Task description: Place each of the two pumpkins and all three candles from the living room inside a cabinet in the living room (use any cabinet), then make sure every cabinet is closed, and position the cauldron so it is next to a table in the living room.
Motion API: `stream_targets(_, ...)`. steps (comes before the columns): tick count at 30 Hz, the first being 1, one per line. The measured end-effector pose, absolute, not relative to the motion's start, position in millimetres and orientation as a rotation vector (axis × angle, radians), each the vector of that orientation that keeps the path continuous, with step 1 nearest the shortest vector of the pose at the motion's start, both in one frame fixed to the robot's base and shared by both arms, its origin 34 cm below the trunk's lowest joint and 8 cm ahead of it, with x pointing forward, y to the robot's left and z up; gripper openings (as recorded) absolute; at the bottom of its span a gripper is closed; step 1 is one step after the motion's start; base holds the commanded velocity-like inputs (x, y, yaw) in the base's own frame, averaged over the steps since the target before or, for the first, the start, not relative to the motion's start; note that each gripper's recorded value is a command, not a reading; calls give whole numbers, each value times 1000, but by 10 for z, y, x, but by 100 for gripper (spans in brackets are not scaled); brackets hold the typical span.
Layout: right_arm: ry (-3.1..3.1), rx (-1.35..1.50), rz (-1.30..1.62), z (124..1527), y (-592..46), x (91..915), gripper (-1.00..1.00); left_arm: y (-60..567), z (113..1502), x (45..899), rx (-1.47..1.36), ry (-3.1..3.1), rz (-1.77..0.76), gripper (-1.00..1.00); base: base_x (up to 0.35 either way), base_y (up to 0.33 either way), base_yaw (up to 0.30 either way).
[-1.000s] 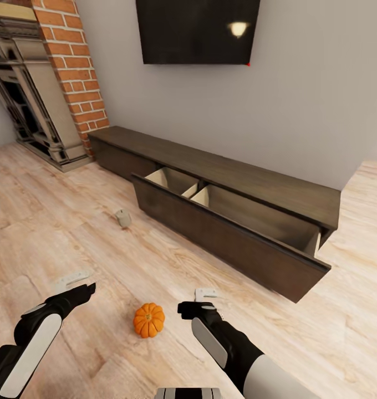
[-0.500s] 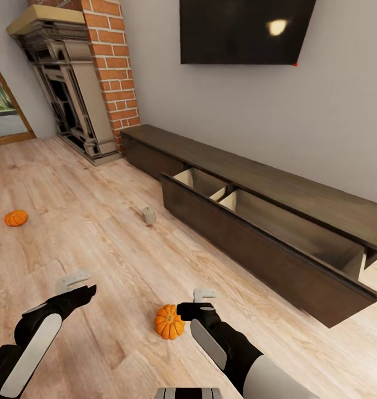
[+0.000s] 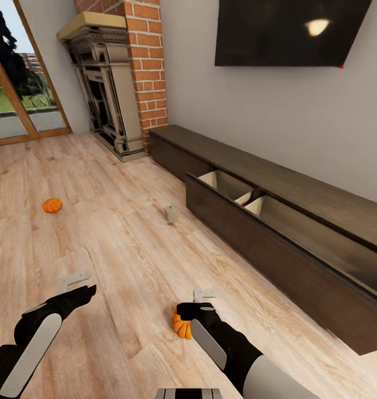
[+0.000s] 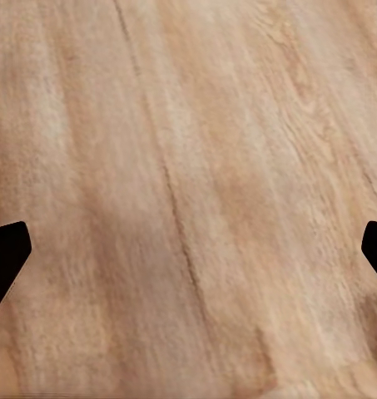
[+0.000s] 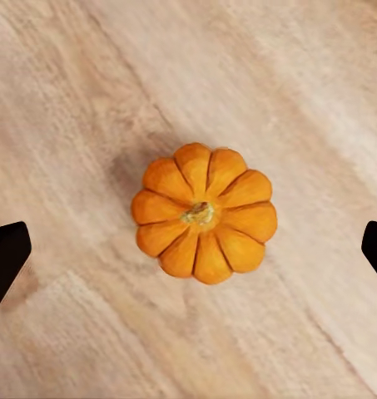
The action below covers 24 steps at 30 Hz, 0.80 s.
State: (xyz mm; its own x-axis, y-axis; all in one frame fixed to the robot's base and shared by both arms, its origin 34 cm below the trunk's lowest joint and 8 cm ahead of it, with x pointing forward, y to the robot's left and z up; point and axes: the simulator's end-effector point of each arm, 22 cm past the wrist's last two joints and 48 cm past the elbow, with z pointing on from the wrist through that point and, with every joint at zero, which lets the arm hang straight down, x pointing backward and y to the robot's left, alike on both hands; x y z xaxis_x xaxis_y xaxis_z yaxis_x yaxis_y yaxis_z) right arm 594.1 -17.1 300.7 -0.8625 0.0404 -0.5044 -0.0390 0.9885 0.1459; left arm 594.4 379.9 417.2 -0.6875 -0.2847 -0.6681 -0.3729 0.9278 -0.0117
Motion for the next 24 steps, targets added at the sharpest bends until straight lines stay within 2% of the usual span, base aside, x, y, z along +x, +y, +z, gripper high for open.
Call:
stream_targets(6, 2569, -2, 204, 3178, -169, 6006, 100, 3790, 4320, 5951, -457, 2355, 154, 100, 0, 0, 130)
stream_targets(24, 2458, -7, 199, 3743, -169, 6184, 100, 3770, 4837, 5994, -439, 2283, 126, 100, 0, 0, 9)
